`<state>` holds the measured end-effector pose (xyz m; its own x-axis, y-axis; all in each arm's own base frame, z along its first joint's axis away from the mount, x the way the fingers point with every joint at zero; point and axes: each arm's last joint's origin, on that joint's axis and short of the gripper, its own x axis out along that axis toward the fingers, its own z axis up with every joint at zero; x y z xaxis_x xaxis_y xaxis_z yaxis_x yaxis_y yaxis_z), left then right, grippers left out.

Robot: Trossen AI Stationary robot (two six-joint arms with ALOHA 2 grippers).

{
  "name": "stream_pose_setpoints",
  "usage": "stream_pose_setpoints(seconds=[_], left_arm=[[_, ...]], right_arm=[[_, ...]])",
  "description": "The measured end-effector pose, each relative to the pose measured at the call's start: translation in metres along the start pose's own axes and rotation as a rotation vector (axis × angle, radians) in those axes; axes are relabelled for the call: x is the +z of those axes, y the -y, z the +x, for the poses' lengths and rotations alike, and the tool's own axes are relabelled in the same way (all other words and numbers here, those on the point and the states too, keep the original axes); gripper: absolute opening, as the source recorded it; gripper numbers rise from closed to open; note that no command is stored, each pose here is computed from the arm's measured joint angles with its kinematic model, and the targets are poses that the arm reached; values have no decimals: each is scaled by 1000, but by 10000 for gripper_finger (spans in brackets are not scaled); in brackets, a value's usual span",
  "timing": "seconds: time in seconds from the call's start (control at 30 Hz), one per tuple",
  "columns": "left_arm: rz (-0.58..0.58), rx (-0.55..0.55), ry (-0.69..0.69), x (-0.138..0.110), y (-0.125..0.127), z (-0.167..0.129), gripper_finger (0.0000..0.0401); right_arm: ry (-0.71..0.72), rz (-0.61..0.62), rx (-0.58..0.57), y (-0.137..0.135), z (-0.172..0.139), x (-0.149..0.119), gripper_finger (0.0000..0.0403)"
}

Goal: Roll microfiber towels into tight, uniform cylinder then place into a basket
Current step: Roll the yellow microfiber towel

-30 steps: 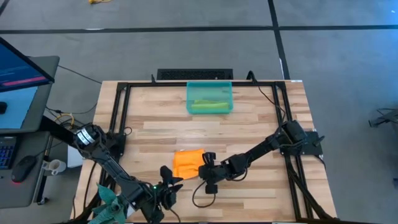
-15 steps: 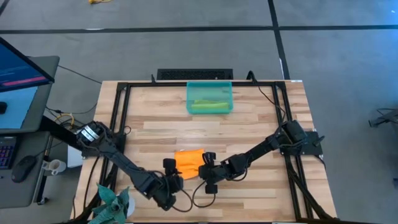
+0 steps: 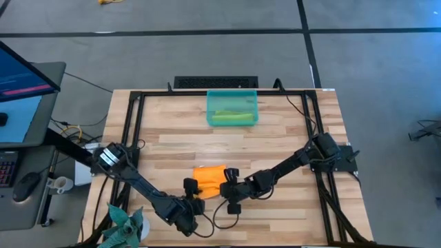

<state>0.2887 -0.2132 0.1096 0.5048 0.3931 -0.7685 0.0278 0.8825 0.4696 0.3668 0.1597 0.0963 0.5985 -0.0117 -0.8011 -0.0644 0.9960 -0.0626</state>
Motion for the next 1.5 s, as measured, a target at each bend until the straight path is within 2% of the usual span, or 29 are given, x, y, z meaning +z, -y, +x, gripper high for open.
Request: stream_pose_setpoints(seconds=[0.27, 0.47, 0.63, 0.77, 0.87, 1.0, 1.1, 1.27, 1.4, 1.5], left_arm=[[-37, 78, 2, -4, 0, 7, 188], [-41, 128, -49, -9, -6, 14, 148], [-43, 115, -83, -8, -11, 19, 108], [-81, 46, -113, -6, -13, 16, 48], [-154, -15, -120, -2, -18, 7, 11], [-264, -197, -144, 5, -24, -14, 16], [-346, -344, -155, 13, -31, -29, 16], [-477, -567, -200, 25, -36, -32, 6], [-576, -647, -262, 29, -38, -26, 8], [-617, -656, -290, 30, -41, -22, 12]], right_arm=[[-4, -1, 15, 0, 0, 0, 23], [-11, -2, 43, -1, 0, 0, 30], [-16, -2, 61, -2, -1, 0, 27], [-28, 1, 138, -5, -2, 6, 20], [-46, 1, 197, -9, -5, 15, 26], [-63, 4, 262, -12, -8, 24, 27], [-76, 36, 356, -16, -10, 29, 20], [-127, 128, 535, -22, -15, 35, 25], [-162, 199, 653, -24, -17, 37, 24], [-188, 245, 678, -22, -16, 38, 17]])
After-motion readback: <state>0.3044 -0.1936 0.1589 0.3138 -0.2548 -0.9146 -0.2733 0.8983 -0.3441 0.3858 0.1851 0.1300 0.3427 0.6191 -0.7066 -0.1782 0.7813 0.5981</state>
